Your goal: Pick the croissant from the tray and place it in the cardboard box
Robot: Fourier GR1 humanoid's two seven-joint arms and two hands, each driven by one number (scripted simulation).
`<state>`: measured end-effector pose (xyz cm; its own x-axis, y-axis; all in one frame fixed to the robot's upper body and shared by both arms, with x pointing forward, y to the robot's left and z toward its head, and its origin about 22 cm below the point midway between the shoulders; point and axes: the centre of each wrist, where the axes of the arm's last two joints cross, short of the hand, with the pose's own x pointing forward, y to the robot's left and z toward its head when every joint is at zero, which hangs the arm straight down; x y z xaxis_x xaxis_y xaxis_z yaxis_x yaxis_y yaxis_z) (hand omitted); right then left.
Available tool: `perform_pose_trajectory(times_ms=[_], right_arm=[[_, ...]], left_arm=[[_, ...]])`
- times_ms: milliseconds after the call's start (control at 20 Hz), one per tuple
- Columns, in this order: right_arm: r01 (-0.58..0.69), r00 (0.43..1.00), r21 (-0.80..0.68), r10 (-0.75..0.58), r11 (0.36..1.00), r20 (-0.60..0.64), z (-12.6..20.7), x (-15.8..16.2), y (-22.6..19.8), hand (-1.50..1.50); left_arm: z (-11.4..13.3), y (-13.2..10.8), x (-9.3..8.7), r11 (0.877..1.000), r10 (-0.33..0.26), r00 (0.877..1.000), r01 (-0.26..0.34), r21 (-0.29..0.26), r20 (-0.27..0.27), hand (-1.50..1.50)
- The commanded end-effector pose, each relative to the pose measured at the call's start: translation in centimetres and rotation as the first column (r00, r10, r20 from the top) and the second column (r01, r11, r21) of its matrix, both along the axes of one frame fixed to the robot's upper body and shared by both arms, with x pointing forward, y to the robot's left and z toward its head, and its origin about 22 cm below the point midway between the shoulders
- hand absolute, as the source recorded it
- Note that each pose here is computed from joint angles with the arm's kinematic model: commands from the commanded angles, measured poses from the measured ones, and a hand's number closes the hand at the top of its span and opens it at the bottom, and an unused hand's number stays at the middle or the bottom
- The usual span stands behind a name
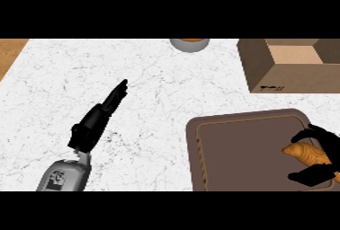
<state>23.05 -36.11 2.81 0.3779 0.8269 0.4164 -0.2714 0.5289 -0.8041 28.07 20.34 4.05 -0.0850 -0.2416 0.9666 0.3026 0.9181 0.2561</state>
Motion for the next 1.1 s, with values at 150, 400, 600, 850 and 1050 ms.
perform_pose_trajectory(times_ms=[150, 400, 600, 850, 1050], right_arm=[[-0.195, 0.979, -0.1, 0.2, 0.976, 0.044, -0.6, 1.8, -0.7, 1.5], [-0.5, 0.829, -0.315, 0.551, 0.807, 0.097, 3.4, 4.6, 1.0, 1.5], [-0.477, 0.789, -0.398, 0.581, 0.784, 0.201, 2.3, 5.9, 0.5, 1.5], [-0.387, 0.752, -0.47, 0.567, 0.793, 0.338, 5.2, 5.5, -0.2, 1.5], [-0.398, 0.704, -0.429, 0.569, 0.811, 0.424, 10.3, 5.4, 0.2, 1.5]], left_arm=[[0.5, -0.7, 0.4, 1.0, 0.004, 1.0, -0.004, 0.0, 0.005, 0.0], [0.9, -0.6, 0.3, 0.999, -0.036, 0.999, 0.036, 0.003, 0.03, 0.0], [1.2, -0.6, 0.2, 1.0, -0.007, 1.0, 0.007, 0.008, -0.002, 0.0], [0.9, -0.4, 0.5, 1.0, 0.03, 0.999, -0.03, -0.003, 0.011, 0.0], [-0.8, 1.9, 0.5, 1.0, 0.018, 1.0, -0.018, 0.005, 0.009, 0.0]])
